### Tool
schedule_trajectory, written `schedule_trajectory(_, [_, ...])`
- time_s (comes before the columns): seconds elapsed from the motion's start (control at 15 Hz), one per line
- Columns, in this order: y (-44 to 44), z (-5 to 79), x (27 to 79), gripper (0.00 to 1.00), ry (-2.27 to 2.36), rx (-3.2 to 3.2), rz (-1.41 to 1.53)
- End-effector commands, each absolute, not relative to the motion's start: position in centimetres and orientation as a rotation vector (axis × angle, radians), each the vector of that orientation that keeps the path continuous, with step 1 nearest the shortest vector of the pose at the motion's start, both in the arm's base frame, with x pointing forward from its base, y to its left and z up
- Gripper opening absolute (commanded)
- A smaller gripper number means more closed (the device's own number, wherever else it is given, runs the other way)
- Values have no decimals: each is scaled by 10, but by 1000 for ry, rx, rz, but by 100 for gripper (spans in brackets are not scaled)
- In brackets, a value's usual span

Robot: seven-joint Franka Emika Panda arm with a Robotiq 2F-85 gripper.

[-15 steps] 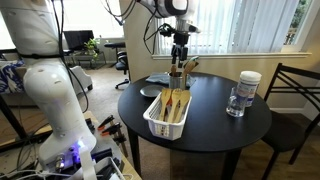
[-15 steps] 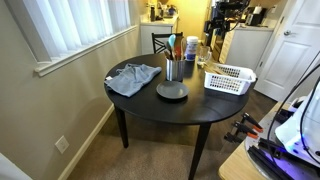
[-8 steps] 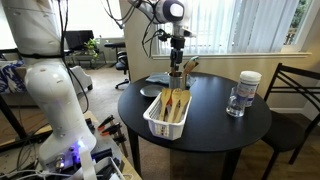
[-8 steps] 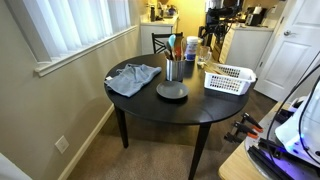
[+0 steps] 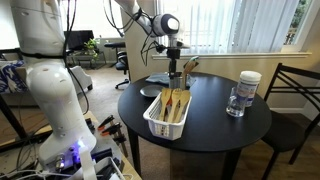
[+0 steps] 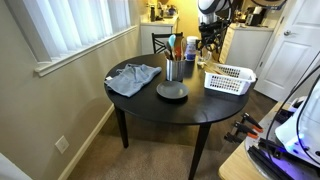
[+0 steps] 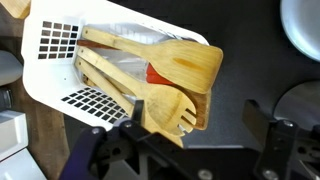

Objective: Remove the wooden spatula from the basket and put in the spoon holder

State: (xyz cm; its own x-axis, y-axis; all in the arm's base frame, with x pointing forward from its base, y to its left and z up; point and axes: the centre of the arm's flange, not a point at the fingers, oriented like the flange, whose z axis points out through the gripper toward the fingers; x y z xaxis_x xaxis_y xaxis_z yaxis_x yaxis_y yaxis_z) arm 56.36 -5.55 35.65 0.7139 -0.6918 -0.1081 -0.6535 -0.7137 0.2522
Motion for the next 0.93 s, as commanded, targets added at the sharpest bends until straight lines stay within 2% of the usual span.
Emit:
schedule_trajectory(0.0, [-46,328,551,100,-1135,2666,-286])
schedule_trajectory(0.87, [-38,294,549,100,-1175,2483,-292])
